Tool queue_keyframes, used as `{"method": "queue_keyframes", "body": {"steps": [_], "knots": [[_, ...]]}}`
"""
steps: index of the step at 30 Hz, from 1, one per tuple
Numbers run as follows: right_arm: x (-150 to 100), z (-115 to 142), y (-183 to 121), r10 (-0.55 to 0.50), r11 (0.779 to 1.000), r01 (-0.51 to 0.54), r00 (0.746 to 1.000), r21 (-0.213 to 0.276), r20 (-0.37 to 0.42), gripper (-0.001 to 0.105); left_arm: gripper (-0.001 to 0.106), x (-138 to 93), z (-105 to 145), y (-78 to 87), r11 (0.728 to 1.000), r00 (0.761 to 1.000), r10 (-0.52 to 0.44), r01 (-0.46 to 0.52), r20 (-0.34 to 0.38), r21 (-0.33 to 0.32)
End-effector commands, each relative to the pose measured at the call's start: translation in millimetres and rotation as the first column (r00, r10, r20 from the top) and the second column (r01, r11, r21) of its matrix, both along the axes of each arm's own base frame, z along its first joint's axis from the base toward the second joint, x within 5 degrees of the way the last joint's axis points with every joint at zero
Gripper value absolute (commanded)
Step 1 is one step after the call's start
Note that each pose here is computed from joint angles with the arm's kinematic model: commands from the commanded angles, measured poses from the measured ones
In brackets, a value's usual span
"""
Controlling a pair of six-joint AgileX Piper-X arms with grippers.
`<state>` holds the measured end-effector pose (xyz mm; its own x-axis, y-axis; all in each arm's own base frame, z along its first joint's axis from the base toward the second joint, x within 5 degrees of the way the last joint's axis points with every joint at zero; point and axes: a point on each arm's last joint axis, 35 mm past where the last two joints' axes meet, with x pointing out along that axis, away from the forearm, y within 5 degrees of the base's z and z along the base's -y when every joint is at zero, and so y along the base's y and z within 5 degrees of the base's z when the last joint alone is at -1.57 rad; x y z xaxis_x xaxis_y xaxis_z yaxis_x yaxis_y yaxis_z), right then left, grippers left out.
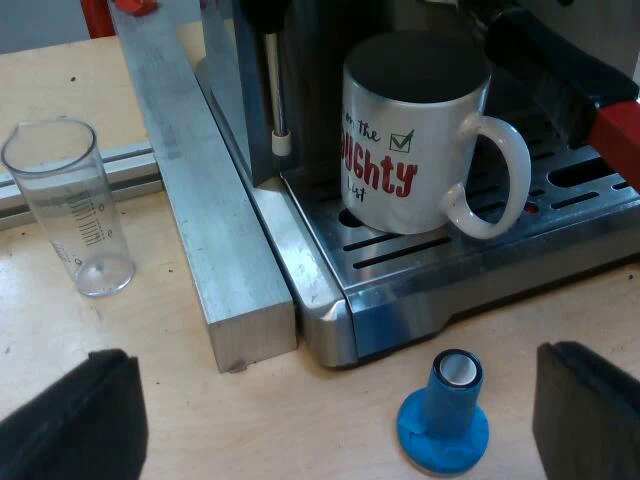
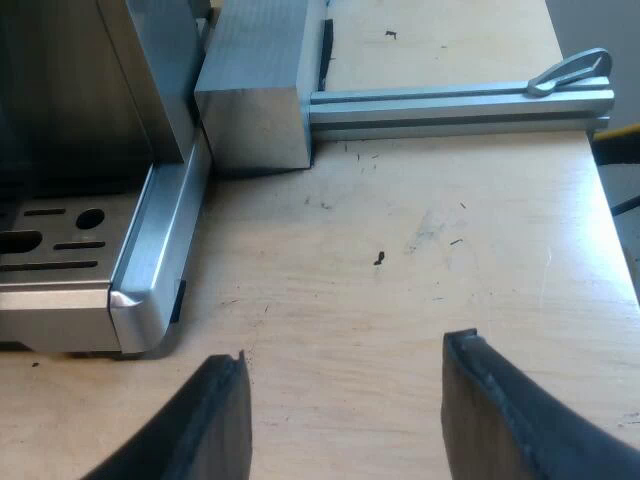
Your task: Remove mug from coffee machine
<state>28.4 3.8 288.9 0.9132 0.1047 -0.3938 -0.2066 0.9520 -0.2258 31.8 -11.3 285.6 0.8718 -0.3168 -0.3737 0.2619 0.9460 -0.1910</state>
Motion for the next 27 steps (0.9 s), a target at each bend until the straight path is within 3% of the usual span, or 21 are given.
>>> {"method": "queue_keyframes", "body": {"steps": [1,21,27], "knots": [[2,2,0,0.003,1.000,-0.003,1.000,-0.004,0.004,0.046,0.080,3,1,-0.3,1.000,1.000,-0.001,0.001,0.003,0.005],[2,5,0,0.005,1.000,-0.004,1.000,-0.015,0.021,0.046,0.080,2,1,-0.5,1.000,1.000,-0.008,0.008,0.003,0.002],[-5,14,0,0.015,1.000,-0.014,1.000,-0.018,0.019,0.046,0.080,-5,14,0.4,1.000,1.000,-0.009,0.009,0.026,-0.001]]}}
